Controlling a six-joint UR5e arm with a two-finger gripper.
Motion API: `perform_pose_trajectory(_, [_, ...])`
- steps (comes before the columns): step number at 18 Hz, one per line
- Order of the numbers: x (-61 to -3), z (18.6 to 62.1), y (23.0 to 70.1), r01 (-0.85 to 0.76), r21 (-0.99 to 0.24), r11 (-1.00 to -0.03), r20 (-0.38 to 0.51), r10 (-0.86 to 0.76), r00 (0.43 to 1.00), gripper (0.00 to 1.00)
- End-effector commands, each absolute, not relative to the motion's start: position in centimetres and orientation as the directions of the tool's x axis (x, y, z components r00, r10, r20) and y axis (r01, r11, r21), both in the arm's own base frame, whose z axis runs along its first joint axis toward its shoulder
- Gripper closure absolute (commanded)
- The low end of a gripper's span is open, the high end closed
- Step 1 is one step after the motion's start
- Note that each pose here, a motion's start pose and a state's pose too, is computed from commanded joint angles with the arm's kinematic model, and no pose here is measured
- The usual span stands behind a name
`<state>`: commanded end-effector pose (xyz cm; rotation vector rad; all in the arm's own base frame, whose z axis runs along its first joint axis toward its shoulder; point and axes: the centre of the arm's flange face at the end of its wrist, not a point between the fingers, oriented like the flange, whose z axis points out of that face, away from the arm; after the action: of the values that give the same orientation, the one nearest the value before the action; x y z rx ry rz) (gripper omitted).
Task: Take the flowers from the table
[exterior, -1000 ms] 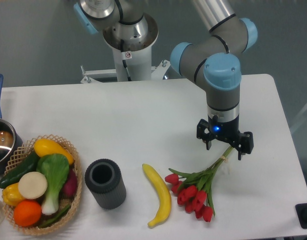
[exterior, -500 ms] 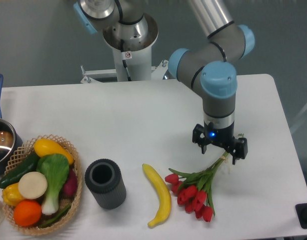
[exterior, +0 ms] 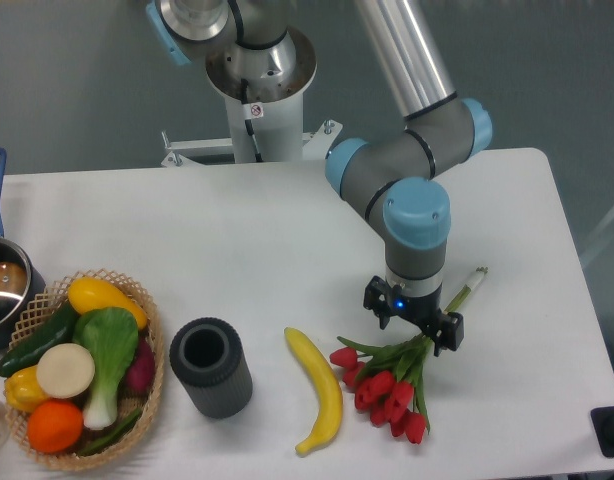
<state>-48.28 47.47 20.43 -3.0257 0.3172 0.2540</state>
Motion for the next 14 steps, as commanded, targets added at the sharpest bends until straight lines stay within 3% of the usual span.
perform_pose_trajectory(5, [-49.8, 20.7, 48.5, -0.213, -0.08, -0.974, -0.202, -0.193, 0.96, 0.02])
perform_pose_trajectory(9, [-49.6, 20.0, 48.3, -0.21, -0.072, -0.975, -0.196, -0.193, 0.961, 0.44])
perform_pose_trajectory(13, [-49.1, 19.0, 47.9, -0.2, -0.066, -0.978, -0.172, -0.186, 0.967, 0.97])
perform_pose_trajectory(14, [-49.1, 19.1, 47.9, -0.202, -0.066, -0.977, -0.174, -0.188, 0.967, 1.0])
